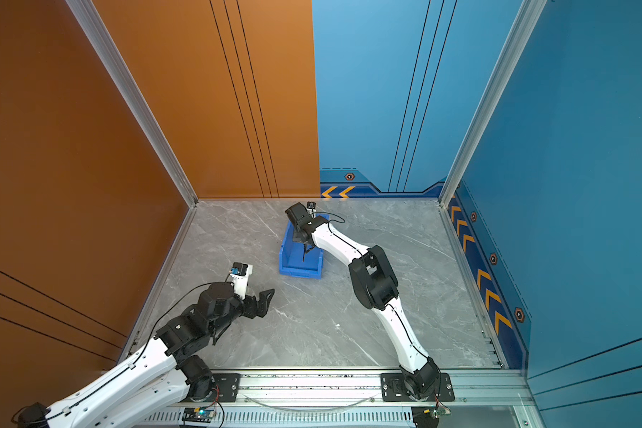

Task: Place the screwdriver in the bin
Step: 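Lower the held screwdriver into the blue bin with the right gripper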

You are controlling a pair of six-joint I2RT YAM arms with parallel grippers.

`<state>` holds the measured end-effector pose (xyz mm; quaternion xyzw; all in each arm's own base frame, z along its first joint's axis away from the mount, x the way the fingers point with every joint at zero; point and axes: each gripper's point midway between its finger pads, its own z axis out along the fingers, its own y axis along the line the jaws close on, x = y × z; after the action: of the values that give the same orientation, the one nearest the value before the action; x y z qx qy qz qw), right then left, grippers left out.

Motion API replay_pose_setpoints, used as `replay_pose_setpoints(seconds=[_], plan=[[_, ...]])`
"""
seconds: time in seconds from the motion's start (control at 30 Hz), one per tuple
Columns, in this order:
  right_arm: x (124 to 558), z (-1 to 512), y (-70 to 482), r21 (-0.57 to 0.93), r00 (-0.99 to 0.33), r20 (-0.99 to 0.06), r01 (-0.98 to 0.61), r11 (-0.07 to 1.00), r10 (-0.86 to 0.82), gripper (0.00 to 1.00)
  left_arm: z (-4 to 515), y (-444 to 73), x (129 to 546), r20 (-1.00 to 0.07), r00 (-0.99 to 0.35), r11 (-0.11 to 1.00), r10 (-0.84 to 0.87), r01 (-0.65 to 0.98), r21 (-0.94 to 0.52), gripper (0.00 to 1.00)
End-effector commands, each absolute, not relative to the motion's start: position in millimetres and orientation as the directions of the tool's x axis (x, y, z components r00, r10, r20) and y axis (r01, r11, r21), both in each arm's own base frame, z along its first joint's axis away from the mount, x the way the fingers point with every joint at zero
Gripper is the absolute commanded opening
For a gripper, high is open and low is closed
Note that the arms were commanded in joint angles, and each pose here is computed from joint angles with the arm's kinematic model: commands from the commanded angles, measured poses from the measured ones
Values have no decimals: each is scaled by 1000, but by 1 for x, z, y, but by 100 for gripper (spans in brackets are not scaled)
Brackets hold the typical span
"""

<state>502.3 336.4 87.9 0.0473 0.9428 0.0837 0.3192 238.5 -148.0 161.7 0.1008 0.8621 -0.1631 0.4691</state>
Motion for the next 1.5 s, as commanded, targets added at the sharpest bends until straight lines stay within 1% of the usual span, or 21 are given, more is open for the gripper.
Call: replay_pose_setpoints(seconds=[0.0, 0.5, 0.57, 0.6, 0.8, 1.47], plan=[[506, 85, 333, 163, -784, -602, 67, 984, 154, 0, 159, -151, 239, -840, -542, 918, 12, 340, -206, 98], [508, 55, 327, 113, -809, -574, 77, 991, 128, 0, 156, -149, 238, -837, -547, 919, 8, 333, -209, 98], [508, 52, 326, 113, -813, -568, 80, 990, 131, 0, 155, -148, 238, -837, -547, 920, 8, 331, -208, 98], [508, 49, 326, 112, -816, -564, 80, 990, 130, 0, 162, -151, 242, -851, -525, 916, -9, 336, -217, 98], [507, 39, 323, 110, -829, -544, 88, 990, 134, 0, 161, -150, 244, -850, -527, 917, -16, 332, -223, 98], [503, 31, 322, 98, -834, -536, 94, 991, 132, 15, 162, -148, 246, -851, -525, 917, -24, 327, -227, 98]])
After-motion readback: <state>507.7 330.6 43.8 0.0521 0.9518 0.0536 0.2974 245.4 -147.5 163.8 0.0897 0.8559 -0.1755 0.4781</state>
